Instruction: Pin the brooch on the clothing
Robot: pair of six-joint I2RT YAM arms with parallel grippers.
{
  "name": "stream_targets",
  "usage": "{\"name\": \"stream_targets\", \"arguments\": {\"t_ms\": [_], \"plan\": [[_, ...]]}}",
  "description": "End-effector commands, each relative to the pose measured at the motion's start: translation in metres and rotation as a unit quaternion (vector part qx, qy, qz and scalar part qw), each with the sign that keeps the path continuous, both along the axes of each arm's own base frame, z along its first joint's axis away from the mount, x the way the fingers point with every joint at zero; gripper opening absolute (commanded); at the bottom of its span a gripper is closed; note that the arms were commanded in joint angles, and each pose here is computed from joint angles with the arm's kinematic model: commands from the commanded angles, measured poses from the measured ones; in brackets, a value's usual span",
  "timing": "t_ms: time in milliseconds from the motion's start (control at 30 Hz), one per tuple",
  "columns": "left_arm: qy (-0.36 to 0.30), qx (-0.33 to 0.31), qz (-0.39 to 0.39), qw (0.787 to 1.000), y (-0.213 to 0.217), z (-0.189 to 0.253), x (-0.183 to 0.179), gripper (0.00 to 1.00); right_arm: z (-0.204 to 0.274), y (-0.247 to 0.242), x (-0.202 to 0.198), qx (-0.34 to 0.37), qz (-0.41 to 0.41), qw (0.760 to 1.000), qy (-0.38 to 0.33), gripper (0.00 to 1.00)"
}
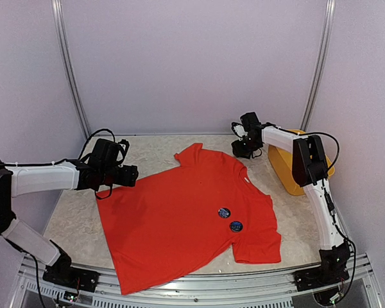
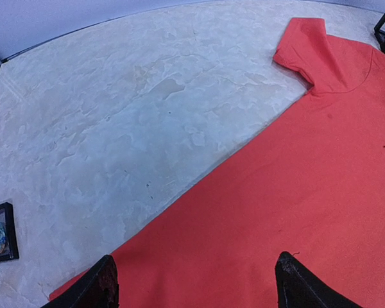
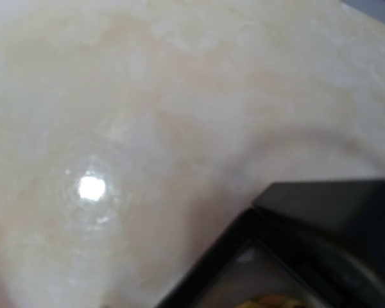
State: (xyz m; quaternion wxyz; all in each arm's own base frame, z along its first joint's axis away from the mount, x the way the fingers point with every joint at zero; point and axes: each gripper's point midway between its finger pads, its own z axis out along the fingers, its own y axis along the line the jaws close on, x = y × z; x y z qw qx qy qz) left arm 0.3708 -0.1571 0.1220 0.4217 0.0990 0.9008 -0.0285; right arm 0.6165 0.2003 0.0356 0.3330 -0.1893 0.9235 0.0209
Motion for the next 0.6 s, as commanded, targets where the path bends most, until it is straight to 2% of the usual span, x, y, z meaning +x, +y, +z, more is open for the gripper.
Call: {"name": "stream_targets", "arguments": {"t_ms": [0,100,300,400,567], "plan": [[-0.003,0.001,-0.011,1.000,-0.006,0.006,0.002,0.79,-0.015,-0.010,-0.020,-0.012,0.006,0.999,0.044,0.61],[-0.002,0.000,-0.013,1.000,-0.007,0.005,0.002,0.79,0.002,-0.018,-0.015,-0.032,0.000,0.999,0.025,0.63],[0.005,-0.005,-0.015,1.000,-0.008,0.000,0.001,0.79,0.039,-0.018,0.000,-0.029,-0.008,0.999,-0.027,0.68],[0.009,-0.004,-0.016,1.000,-0.008,-0.003,0.000,0.79,0.035,-0.024,0.007,-0.038,-0.015,0.999,-0.032,0.71],[0.012,0.001,-0.015,1.000,-0.006,-0.006,-0.003,0.78,0.003,-0.036,0.006,-0.047,-0.029,0.998,-0.002,0.70]]}}
